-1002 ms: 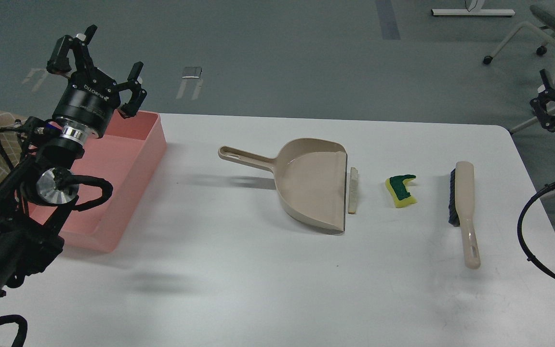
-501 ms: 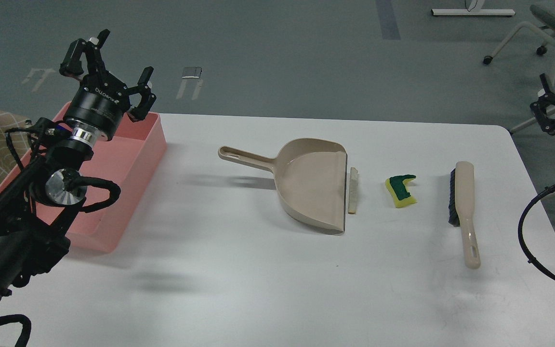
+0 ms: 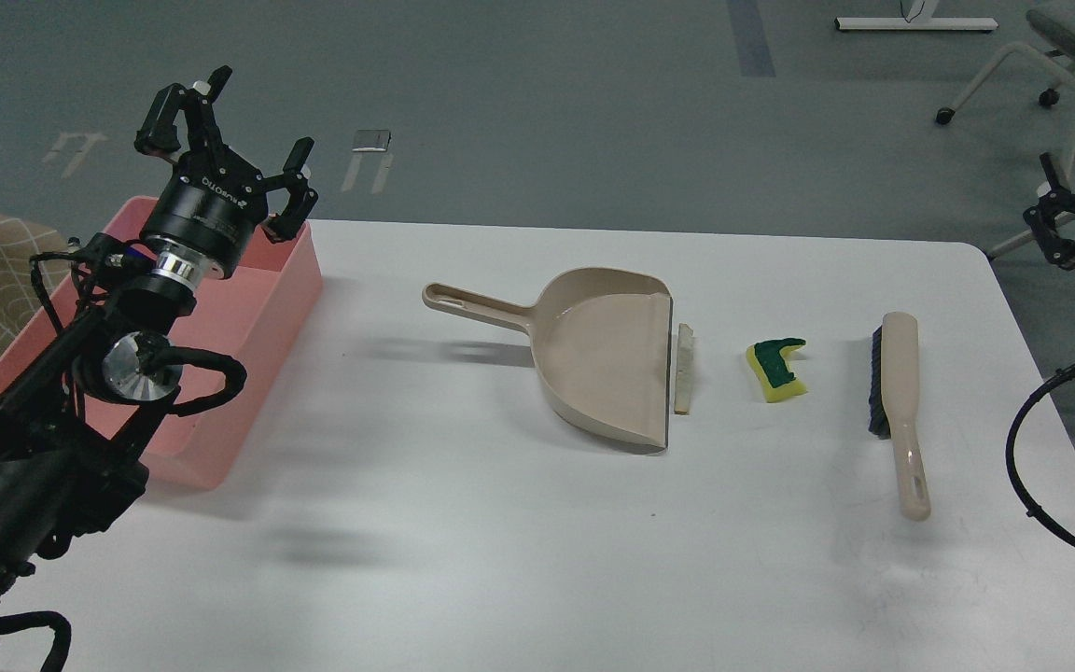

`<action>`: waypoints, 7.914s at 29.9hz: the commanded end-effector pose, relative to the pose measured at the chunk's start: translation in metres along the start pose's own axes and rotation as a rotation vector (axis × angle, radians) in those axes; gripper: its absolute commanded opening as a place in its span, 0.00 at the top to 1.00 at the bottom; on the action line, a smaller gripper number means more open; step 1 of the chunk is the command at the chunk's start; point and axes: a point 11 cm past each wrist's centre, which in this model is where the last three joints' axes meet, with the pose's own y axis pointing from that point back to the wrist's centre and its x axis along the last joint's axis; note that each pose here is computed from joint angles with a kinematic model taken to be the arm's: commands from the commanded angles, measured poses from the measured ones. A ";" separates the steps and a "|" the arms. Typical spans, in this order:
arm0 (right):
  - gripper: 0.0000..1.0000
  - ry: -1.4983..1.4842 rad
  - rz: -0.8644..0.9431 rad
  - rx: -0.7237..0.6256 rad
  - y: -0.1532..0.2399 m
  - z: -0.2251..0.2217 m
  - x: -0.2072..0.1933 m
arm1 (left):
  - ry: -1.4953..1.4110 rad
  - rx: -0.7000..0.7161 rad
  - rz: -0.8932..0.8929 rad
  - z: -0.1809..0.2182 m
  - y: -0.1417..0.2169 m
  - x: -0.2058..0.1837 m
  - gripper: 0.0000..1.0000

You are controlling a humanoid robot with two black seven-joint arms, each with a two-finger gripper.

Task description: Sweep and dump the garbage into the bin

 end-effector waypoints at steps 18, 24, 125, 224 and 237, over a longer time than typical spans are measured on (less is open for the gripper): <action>0.00 -0.008 0.025 0.011 0.010 0.001 0.009 | 0.008 0.172 -0.216 -0.049 0.022 -0.073 0.02; 0.00 -0.001 0.034 0.006 0.017 0.001 0.013 | -0.026 0.255 -0.228 -0.059 0.038 -0.077 0.02; 0.00 1.449 -0.349 -0.796 0.099 -0.029 -0.004 | -0.536 0.468 -0.261 -0.176 0.029 -0.038 1.00; 1.00 1.345 -0.591 -0.853 0.090 0.143 -0.077 | -0.765 0.514 -0.247 -0.191 0.052 -0.021 1.00; 1.00 1.298 -0.498 -0.937 0.104 0.120 -0.036 | -0.911 0.551 -0.342 -0.173 0.040 -0.015 1.00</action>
